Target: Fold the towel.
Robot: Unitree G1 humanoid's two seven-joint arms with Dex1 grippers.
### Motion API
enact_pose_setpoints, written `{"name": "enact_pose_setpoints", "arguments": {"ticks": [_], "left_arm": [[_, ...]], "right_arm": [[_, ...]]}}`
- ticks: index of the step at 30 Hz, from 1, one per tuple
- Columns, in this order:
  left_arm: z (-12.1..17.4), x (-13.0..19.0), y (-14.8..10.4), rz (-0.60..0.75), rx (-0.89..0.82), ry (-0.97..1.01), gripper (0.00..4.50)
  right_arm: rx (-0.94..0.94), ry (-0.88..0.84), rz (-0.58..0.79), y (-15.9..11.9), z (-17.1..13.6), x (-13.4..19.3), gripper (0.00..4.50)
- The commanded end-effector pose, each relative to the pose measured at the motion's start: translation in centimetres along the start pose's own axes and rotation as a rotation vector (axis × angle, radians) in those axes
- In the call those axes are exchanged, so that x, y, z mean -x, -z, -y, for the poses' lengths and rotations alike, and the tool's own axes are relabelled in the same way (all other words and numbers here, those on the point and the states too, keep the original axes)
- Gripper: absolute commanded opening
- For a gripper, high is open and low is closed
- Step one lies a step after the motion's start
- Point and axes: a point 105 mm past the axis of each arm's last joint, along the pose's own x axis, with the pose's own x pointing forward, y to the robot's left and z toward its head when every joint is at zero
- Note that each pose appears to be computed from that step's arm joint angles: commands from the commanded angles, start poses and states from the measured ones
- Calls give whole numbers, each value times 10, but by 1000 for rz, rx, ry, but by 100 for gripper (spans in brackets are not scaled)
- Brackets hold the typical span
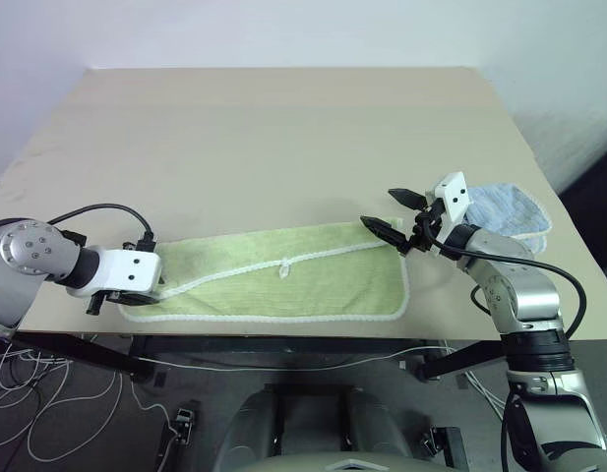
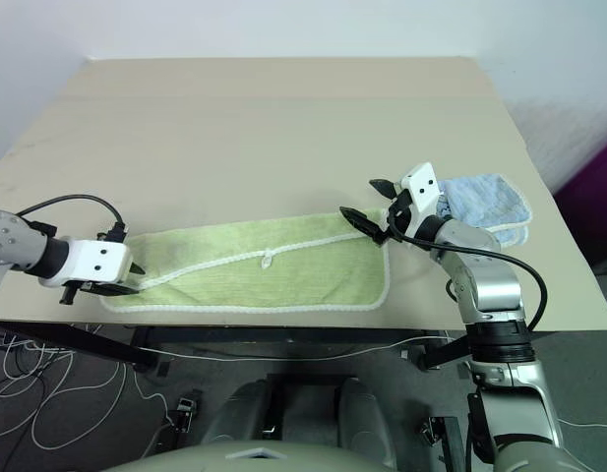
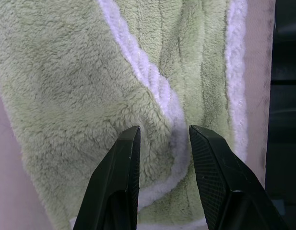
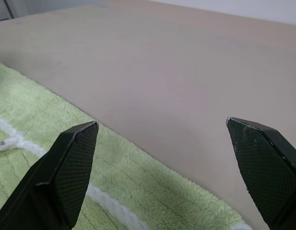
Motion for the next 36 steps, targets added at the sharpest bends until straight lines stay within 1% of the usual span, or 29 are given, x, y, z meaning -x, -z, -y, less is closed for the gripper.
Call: {"name": "enact_pose_setpoints", "arguments": {"ticks": [1, 3, 5, 10, 14, 19, 21, 24, 27, 30, 34, 36], "left_arm": [[4, 0, 5, -40, -12, 12, 132], [6, -1, 6, -39, -4, 17, 78], [9, -2, 4, -27, 3, 24, 5], [10, -2, 4, -19, 15, 17, 2], [4, 3, 4, -5, 30, -25, 2], [-21, 24, -14, 107, 46, -167, 2], [-37, 41, -25, 163, 40, -250, 2], [-48, 53, -30, 187, 31, -313, 2], [-57, 60, -29, 186, 36, -370, 2], [-61, 62, -23, 171, 48, -407, 2], [-63, 58, -18, 173, 63, -436, 2], [-64, 55, -16, 176, 76, -450, 2]], "right_arm": [[35, 3, 40, -13, 1, 0, 450], [34, 5, 40, -13, 1, 1, 450], [34, 7, 40, -12, 1, 1, 450], [33, 7, 42, -13, 1, 0, 450], [34, 7, 43, -13, 1, 0, 450], [36, 8, 42, -13, 2, 0, 450], [38, 8, 41, -14, 2, 0, 450], [40, 8, 41, -14, 3, 0, 450], [60, -1, 43, -17, 3, -1, 450], [125, -28, 18, -20, 6, 0, 450], [249, -88, -51, -20, 11, 5, 450], [393, -106, -117, -17, 16, 8, 450]]}}
